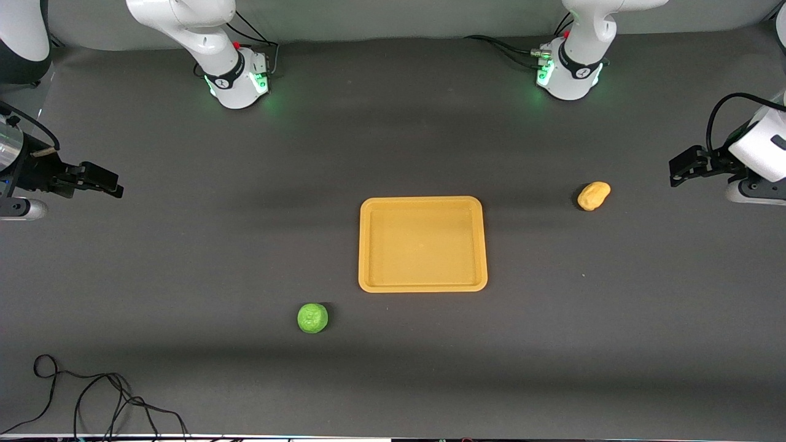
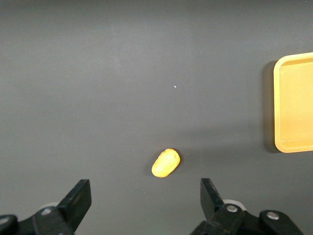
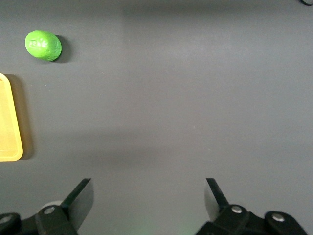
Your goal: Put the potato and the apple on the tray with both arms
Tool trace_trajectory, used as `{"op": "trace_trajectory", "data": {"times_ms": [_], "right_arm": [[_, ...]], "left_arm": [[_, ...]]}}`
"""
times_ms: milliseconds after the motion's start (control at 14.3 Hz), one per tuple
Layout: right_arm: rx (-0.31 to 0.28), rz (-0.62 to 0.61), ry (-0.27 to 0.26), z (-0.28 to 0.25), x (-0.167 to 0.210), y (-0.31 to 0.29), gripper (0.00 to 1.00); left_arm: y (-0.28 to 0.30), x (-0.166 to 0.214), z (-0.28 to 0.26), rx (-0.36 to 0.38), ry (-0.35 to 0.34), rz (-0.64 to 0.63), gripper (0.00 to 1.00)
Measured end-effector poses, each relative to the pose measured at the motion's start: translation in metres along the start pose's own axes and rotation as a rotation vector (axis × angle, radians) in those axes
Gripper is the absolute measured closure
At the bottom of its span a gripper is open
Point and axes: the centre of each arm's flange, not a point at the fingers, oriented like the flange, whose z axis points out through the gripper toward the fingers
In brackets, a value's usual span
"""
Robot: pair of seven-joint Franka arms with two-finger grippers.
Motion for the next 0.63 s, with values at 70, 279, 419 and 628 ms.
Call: {"op": "trace_trajectory", "data": {"times_ms": [70, 279, 419, 628], "right_arm": [[0.000, 0.000, 0.001, 0.000, 0.000, 0.000, 0.00], [0.000, 0.000, 0.003, 0.000, 0.000, 0.000, 0.00], [0.000, 0.000, 0.008, -0.001, 0.001, 0.000, 0.00], [0.000, 0.000, 0.014, -0.002, 0.002, 0.000, 0.00]], "left_arm": [[0.000, 0.000, 0.000, 0.000, 0.000, 0.000, 0.00], [0.000, 0.000, 0.000, 0.000, 0.000, 0.001, 0.00], [0.000, 0.000, 0.001, 0.000, -0.002, 0.006, 0.00], [0.002, -0.002, 0.020, -0.005, -0.037, 0.036, 0.00]]}}
